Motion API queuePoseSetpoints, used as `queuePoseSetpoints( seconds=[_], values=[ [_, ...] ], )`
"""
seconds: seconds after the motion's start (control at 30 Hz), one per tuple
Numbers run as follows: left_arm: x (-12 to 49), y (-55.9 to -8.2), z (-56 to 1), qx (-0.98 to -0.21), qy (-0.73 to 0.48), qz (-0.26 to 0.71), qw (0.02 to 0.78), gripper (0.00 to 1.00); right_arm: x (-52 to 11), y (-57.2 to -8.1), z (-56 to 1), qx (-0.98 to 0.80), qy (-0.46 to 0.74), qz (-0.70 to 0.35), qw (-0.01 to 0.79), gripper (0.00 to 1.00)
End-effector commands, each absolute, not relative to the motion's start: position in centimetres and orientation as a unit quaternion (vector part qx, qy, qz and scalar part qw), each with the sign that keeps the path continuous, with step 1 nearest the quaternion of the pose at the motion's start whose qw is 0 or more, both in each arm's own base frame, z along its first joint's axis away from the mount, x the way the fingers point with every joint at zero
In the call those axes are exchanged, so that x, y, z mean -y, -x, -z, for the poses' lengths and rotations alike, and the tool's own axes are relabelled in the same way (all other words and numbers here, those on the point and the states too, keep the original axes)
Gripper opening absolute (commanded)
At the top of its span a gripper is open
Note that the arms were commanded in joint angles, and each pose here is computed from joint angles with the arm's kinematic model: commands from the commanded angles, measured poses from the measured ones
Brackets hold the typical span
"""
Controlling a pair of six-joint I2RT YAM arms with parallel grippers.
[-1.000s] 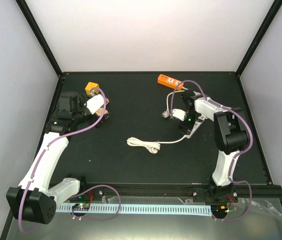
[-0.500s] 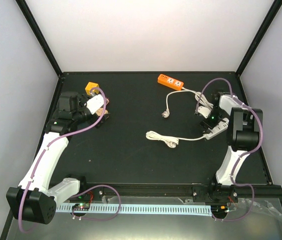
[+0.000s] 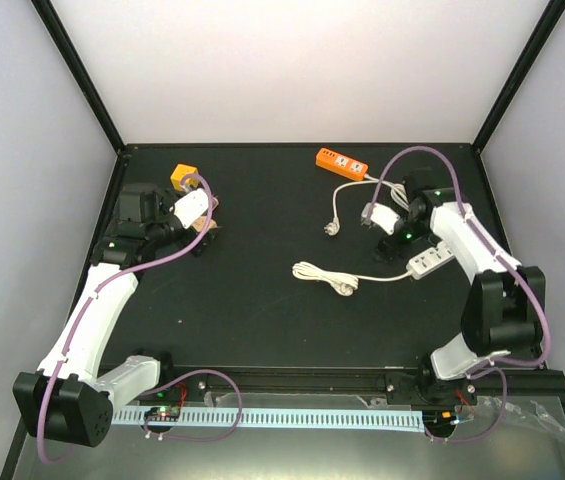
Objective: Pull the plug off the socket
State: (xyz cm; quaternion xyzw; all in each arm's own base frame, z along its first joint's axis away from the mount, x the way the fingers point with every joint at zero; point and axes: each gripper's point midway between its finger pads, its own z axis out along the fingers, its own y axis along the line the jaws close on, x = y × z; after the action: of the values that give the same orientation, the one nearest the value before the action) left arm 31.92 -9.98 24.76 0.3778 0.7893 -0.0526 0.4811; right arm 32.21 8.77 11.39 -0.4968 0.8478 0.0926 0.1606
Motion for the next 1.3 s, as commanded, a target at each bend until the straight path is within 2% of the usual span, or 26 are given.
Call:
queuePoseSetpoints(
  seconds=[0.0, 0.23, 0.57, 0.7, 0.9, 1.1, 1.27],
  values=[
    [10.3, -31.9, -25.6, -0.783, -0.375, 0.065, 0.492, 0.99, -14.3, -26.6, -13.0, -0.796, 0.556, -0.171, 0.166, 0.87],
    [10.3, -31.6, -25.7, -0.781, -0.376, 0.066, 0.495, 0.99, -19.4, -20.3, -10.6, -0.754, 0.615, -0.209, 0.100, 0.85],
    [10.3, -31.4, -25.6, -0.779, -0.378, 0.065, 0.496, 0.99, -21.3, -18.5, -5.3, -0.750, 0.626, -0.212, 0.022, 0.84],
    [10.3, -31.3, -25.6, -0.780, -0.378, 0.066, 0.495, 0.99, -20.5, -20.2, -3.0, -0.761, 0.623, -0.181, 0.004, 0.84],
    [10.2, -31.4, -25.3, -0.783, -0.378, 0.063, 0.490, 0.99, -18.7, -25.7, -2.0, -0.782, 0.609, -0.134, 0.011, 0.84],
    [9.5, -32.3, -24.8, -0.803, -0.358, 0.053, 0.473, 0.99, -16.5, -32.5, -2.6, -0.806, 0.583, -0.094, 0.033, 0.84],
    [9.0, -33.1, -24.1, -0.822, -0.340, 0.057, 0.454, 0.99, -15.8, -35.8, -4.4, -0.813, 0.575, -0.076, 0.058, 0.84]
  ],
)
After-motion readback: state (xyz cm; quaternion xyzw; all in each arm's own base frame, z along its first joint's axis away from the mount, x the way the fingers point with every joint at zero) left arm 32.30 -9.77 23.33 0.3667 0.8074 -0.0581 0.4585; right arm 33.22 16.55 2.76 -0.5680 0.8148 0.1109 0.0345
